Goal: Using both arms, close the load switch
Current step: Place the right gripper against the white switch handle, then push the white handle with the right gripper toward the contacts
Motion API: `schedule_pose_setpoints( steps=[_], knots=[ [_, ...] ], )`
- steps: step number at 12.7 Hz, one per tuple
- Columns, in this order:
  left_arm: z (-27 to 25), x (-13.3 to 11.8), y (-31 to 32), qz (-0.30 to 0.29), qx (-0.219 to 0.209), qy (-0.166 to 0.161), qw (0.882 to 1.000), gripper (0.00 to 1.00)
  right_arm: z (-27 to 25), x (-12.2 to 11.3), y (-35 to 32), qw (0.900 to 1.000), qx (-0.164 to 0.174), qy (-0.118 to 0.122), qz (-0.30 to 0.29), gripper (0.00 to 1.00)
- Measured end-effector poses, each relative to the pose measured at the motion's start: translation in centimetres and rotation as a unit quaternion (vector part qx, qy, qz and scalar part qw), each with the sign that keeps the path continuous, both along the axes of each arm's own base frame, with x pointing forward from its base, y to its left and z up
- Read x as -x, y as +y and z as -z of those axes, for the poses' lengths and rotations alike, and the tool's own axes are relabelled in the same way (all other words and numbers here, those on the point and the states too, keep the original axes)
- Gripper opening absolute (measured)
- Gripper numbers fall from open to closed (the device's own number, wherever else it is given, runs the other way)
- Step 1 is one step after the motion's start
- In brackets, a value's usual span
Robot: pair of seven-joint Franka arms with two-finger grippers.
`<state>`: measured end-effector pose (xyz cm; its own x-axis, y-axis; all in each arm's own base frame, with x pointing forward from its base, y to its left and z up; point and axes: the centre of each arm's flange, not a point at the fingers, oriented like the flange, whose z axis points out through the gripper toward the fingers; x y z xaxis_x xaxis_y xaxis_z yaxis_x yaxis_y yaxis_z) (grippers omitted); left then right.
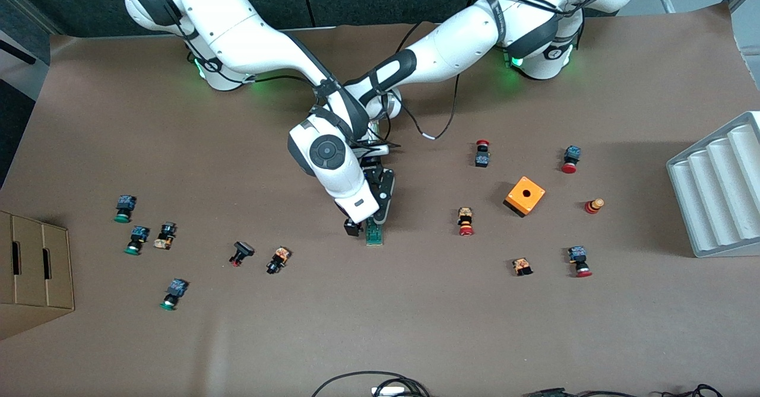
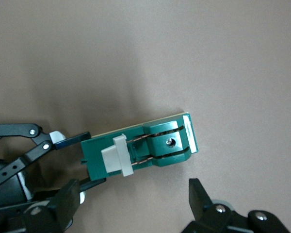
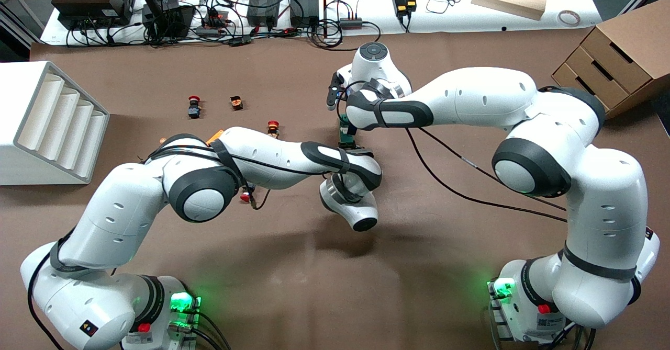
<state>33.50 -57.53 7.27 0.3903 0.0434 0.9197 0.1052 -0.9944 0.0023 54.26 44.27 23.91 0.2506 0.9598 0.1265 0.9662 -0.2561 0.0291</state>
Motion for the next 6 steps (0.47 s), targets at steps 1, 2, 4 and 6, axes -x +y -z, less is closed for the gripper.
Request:
schedule_pose_setpoints(
  steps=[1, 2, 4, 6],
  knots=[
    [0.0, 0.0, 0.0, 0.0, 0.0, 0.0, 1.0, 0.48, 0.2, -0.1, 0.0, 1.0, -0.001, -0.002, 0.001, 1.0],
    [0.0, 0.0, 0.0, 0.0, 0.0, 0.0, 1.0, 0.48, 0.4, -0.1, 0.0, 1.0, -0.004, -0.006, 0.001, 1.0],
    [0.0, 0.0, 0.0, 0.0, 0.0, 0.0, 1.0, 0.48, 1.0, -0.2, 0.1, 1.0, -0.007, -0.011, 0.001, 1.0],
    [0.0, 0.0, 0.0, 0.0, 0.0, 0.0, 1.0, 0.48, 1.7, -0.3, 0.2, 1.0, -0.01, -0.015, 0.002, 1.0]
  ],
)
